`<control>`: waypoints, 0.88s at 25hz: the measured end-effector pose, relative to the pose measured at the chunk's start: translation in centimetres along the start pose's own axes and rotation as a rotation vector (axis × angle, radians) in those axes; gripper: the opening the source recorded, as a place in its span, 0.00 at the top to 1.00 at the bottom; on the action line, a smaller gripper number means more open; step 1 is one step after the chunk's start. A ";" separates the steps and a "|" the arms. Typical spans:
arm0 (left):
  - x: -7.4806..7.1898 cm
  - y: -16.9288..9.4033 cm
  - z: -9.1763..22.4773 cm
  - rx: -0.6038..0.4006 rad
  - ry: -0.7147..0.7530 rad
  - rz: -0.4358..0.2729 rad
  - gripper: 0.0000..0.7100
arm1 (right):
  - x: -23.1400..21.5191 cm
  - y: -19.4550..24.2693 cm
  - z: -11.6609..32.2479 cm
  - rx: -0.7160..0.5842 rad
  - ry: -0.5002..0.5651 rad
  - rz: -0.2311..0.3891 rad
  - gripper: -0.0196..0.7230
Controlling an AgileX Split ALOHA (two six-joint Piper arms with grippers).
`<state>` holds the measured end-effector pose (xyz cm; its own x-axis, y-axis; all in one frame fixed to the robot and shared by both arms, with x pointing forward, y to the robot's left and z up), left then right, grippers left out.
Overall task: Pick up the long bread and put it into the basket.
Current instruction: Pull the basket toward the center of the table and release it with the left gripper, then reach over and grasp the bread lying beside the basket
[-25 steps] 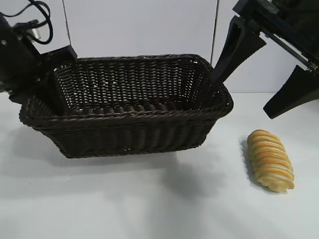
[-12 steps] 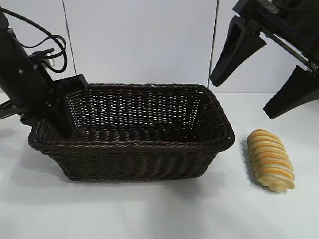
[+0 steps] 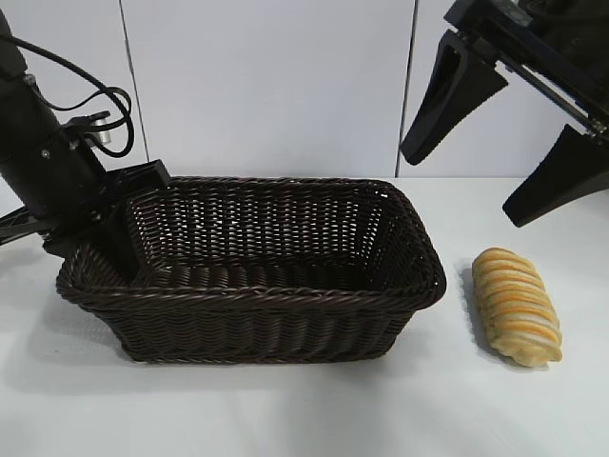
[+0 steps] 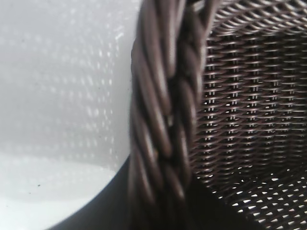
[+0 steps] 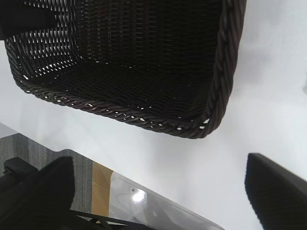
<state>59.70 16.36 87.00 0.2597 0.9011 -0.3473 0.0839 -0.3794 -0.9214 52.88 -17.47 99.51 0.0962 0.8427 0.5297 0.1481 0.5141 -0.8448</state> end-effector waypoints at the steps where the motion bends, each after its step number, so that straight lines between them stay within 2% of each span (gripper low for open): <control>1: -0.1 -0.1 0.0 0.005 0.001 0.004 0.41 | 0.0 0.0 0.0 0.000 0.000 0.000 0.05; 4: -0.5 -0.5 -0.4 0.010 0.009 0.017 0.19 | 0.0 0.0 0.0 0.000 0.000 0.000 0.05; 6: -0.8 -1.1 -0.9 0.010 0.013 0.025 0.13 | 0.0 0.0 0.0 0.000 0.000 0.000 0.05; 10: -1.1 -2.3 -1.7 0.018 0.017 0.011 0.10 | 0.0 0.0 0.0 0.000 0.000 0.000 0.05; 16: -0.4 -4.1 -2.4 0.055 0.041 -0.075 0.10 | 0.0 0.0 0.0 0.000 0.000 0.000 0.05; 22: -0.4 -7.1 -2.8 -0.002 0.066 -0.151 0.10 | 0.0 0.0 0.0 0.000 0.000 0.000 0.05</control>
<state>61.72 18.14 94.17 0.3070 0.9320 -0.1927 0.1289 -0.2414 -0.9618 52.89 -17.47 99.51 0.0962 0.8427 0.5297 0.1484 0.5141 -0.8448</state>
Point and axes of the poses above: a point on each arm's last joint axis where the gripper is mounted, y pointing out along that axis toward the gripper, x along the wrist's bending axis when the last joint is at zero, z = x × y, the point moved 6 cm from there along y, pointing out along that axis toward the gripper, and after that the axes turned 14 degrees about y, right-handed, at the moved point
